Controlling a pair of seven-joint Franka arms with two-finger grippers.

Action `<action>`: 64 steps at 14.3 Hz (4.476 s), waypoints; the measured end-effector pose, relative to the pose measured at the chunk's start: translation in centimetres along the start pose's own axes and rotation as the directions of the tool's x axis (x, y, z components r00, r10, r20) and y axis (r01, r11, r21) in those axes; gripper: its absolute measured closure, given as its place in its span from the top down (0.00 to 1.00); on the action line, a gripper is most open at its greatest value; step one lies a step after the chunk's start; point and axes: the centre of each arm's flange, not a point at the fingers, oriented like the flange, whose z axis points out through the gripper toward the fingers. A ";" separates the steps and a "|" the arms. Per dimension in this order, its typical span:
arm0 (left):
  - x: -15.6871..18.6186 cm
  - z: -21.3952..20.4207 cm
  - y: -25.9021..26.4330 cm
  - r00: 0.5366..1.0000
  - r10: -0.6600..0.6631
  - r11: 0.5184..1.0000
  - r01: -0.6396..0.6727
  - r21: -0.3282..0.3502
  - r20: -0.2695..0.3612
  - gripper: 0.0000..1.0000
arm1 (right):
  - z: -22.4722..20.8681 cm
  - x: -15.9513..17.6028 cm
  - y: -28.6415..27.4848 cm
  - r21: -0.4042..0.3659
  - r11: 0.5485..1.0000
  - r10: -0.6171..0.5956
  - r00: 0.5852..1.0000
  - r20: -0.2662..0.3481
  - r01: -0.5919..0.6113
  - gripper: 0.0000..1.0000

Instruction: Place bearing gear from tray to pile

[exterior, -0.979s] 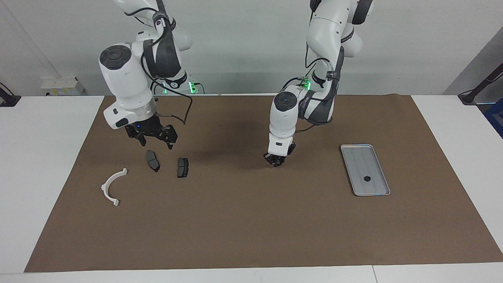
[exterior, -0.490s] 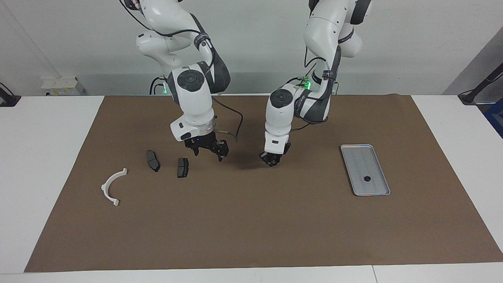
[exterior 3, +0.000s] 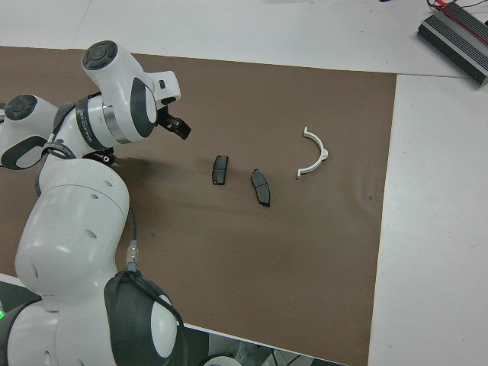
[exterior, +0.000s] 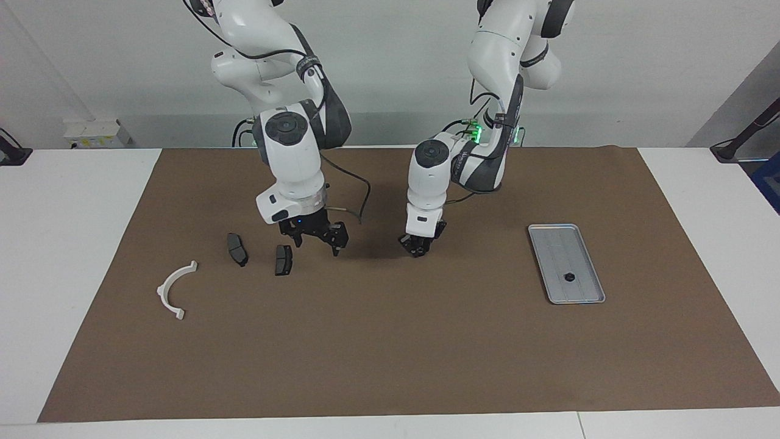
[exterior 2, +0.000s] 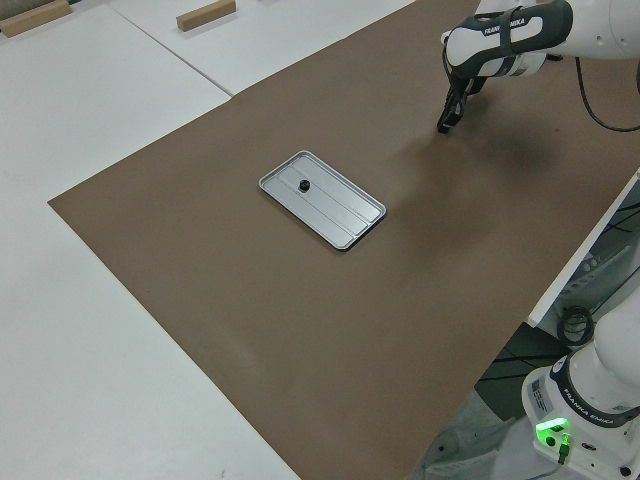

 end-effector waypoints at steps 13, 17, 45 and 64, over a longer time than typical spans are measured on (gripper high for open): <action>16.4 -13.3 -9.6 0.990 0.128 0.992 -0.127 0.021 -0.054 1.00 | 0.8 0.0 -0.1 0.000 0.999 0.038 0.999 0.003 -0.038 1.00; 28.2 -13.8 -26.4 0.962 0.272 0.962 -0.272 0.003 -0.015 1.00 | 3.4 -6.1 -8.8 0.030 0.984 0.177 0.984 0.003 -0.177 1.00; 27.6 0.0 -29.3 0.940 0.342 0.940 -0.342 -0.008 0.001 0.90 | 12.3 -14.3 -24.7 -0.065 0.966 0.254 0.967 0.034 -0.251 0.70; 23.9 -19.7 -14.1 0.986 0.160 0.986 -0.157 -0.057 0.050 0.24 | -8.1 4.6 -3.7 -0.100 0.976 -0.180 0.975 0.130 0.193 0.35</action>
